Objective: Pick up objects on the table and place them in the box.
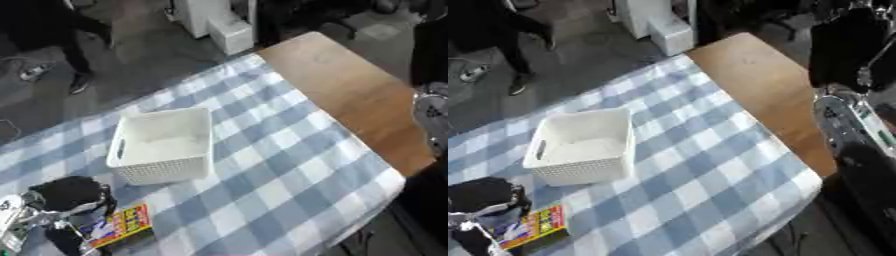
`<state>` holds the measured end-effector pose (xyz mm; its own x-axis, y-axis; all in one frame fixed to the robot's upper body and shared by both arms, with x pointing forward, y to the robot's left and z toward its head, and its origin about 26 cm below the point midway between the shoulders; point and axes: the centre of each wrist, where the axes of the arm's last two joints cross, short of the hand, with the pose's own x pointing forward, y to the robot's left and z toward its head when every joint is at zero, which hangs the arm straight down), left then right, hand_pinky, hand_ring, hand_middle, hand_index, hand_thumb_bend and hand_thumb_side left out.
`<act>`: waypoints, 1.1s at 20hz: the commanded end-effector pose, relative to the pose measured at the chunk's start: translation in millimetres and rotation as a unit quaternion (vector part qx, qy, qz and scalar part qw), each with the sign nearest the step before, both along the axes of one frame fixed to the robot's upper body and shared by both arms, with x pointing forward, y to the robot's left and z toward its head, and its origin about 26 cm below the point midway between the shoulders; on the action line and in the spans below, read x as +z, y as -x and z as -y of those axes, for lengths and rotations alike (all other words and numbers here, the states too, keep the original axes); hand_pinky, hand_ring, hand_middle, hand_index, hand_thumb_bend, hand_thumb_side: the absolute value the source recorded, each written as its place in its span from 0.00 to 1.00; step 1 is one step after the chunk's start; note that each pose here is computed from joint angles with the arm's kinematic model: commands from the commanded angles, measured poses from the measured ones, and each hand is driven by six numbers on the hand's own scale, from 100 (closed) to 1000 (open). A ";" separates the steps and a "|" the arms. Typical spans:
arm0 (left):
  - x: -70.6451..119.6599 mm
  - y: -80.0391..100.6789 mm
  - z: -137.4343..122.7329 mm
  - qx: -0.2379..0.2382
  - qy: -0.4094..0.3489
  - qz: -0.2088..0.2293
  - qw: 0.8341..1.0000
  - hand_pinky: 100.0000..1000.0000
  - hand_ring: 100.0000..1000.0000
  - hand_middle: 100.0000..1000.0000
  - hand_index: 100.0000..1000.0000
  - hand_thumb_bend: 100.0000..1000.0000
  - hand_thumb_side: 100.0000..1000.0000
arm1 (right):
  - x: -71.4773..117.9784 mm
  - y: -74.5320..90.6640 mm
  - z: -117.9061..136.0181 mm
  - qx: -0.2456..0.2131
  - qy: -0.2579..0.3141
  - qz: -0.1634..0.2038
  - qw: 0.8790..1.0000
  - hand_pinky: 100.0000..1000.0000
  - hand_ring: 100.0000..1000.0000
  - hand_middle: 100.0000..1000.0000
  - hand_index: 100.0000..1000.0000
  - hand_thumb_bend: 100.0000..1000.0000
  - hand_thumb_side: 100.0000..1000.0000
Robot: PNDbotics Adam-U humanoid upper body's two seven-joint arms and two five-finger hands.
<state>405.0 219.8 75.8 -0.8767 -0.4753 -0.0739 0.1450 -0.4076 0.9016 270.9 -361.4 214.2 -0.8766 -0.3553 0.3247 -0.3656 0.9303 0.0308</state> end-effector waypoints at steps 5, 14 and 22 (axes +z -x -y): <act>46.5 -2.6 -2.0 0.004 0.051 0.064 0.997 0.00 0.00 0.02 0.19 0.21 0.43 | 12.1 1.4 1.5 -0.002 0.013 0.015 1.000 0.36 0.29 0.33 0.55 0.00 1.00; 92.7 -2.5 -4.7 0.019 0.117 0.133 0.984 0.00 0.00 0.01 0.17 0.17 0.45 | 10.6 1.8 1.7 -0.003 0.014 0.014 1.000 0.36 0.28 0.33 0.55 0.00 1.00; 113.1 -1.9 -5.4 0.016 0.149 0.182 0.972 0.00 0.00 0.01 0.15 0.17 0.44 | 11.2 1.8 2.0 -0.004 0.013 0.013 1.000 0.36 0.28 0.33 0.55 0.00 1.00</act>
